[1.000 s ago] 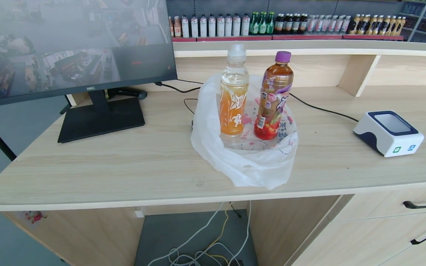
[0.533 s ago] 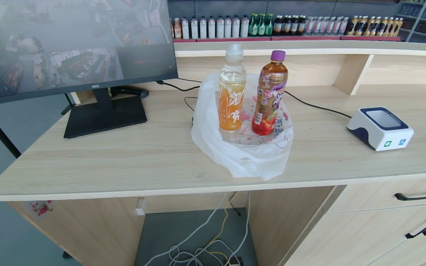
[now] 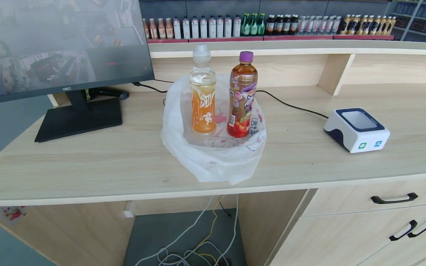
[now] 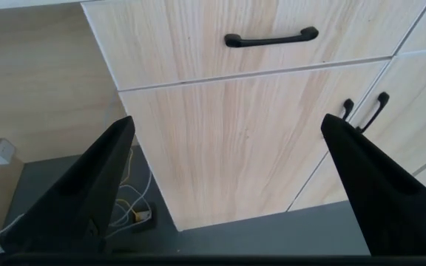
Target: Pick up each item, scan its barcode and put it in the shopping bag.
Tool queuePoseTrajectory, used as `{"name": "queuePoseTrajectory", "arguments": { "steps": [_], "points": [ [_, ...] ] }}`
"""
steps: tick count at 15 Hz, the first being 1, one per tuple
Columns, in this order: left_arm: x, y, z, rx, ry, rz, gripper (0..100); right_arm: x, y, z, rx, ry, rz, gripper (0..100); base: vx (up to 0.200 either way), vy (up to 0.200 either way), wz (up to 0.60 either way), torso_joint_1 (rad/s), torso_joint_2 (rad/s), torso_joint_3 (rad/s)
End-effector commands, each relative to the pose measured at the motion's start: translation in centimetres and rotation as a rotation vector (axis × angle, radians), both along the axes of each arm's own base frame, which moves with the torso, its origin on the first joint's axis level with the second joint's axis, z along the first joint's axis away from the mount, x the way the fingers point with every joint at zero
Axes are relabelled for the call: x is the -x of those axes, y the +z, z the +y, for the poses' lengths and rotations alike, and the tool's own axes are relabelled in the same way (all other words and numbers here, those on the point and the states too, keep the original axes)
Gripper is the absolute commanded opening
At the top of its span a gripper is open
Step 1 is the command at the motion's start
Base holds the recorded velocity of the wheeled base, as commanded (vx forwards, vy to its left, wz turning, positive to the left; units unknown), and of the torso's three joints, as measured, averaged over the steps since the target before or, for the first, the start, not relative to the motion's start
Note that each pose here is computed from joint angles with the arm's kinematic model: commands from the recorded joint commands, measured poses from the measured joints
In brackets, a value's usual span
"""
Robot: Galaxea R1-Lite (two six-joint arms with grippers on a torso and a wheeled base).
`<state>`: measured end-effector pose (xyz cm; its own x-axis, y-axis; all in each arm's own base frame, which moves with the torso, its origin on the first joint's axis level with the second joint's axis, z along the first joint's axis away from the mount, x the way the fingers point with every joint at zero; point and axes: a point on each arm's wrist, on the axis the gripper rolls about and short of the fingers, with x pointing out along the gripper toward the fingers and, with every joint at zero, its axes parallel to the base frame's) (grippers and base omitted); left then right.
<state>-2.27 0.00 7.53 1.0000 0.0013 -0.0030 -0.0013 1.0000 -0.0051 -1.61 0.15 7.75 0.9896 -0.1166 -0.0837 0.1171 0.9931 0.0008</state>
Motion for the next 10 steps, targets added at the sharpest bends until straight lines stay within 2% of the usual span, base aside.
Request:
{"name": "queuePoseTrajectory", "arguments": {
  "steps": [1,10],
  "points": [
    [0.0,0.0,0.0,-0.001,0.0,0.0,100,-0.04,0.0,0.0,0.0,-0.001,0.005,100,0.0,-0.2,0.0,0.002,0.0,0.002],
    [0.0,0.0,0.0,-0.001,0.0,0.0,100,-0.04,0.0,0.0,0.001,-0.001,0.005,100,0.0,-0.2,0.0,0.001,0.0,0.001]
  ]
}}
